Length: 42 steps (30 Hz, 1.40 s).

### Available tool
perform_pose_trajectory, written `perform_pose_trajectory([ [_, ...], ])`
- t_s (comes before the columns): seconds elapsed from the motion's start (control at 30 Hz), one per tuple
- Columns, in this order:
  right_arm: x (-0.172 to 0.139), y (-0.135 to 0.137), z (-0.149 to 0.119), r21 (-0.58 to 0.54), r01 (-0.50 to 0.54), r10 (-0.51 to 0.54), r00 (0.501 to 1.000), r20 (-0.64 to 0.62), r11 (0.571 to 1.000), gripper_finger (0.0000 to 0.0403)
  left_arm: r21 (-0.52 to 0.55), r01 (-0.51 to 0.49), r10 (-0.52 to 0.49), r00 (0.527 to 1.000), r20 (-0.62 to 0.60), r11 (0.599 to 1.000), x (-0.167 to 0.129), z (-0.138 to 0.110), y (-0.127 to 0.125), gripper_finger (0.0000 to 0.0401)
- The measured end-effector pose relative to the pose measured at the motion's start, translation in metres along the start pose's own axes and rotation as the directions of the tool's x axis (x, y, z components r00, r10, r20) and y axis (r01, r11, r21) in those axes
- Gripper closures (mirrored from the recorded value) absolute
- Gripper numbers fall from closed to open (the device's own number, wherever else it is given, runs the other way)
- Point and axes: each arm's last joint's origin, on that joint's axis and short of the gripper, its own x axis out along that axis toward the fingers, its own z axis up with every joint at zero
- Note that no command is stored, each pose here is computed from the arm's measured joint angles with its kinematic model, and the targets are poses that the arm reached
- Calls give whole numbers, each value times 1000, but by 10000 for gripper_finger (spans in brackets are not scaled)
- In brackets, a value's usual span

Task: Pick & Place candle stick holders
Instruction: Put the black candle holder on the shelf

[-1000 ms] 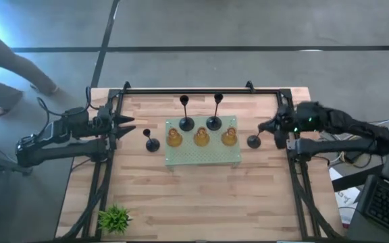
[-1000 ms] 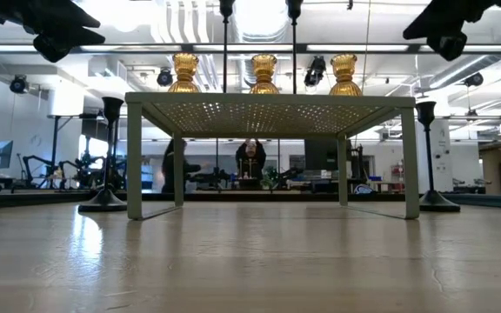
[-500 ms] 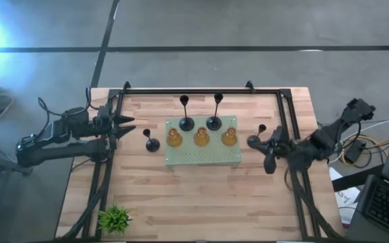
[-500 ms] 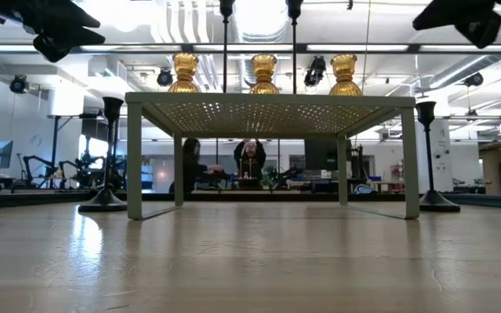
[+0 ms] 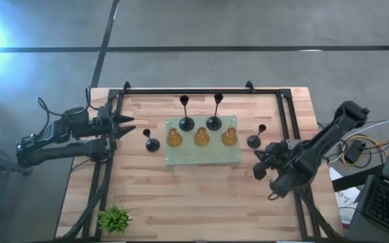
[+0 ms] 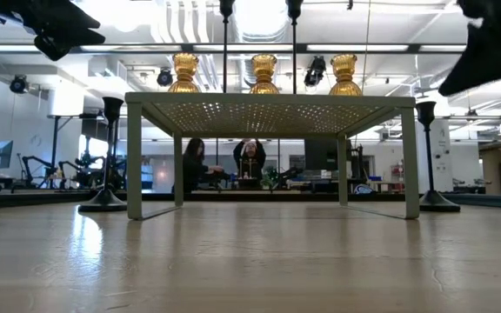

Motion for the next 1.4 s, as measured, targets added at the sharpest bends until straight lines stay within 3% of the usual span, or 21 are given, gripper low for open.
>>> perform_pose_trajectory([
  [0.23, 17, -2, -23, -9, 208, -207, 977, 54, 978, 394, -2, 0, 0, 1000, 0, 1000, 0, 0, 0, 224],
  [0.37, 28, -1, -38, 26, 277, -278, 956, 93, 961, 394, -4, 0, 0, 1000, 0, 1000, 0, 0, 0, 224],
  [0.67, 45, 3, -43, -7, 335, -332, 938, 102, 942, 382, 34, 0, 0, 1000, 0, 999, 0, 0, 0, 224],
  [1.07, 68, -13, -44, 4, 379, -374, 912, 172, 926, 281, 73, -2, 2, 1000, 1, 997, 0, 0, 0, 224],
  [1.4, 84, -26, -44, 59, 395, -398, 893, 212, 917, 233, 71, -8, 8, 1000, 2, 997, 0, 0, 0, 224],
])
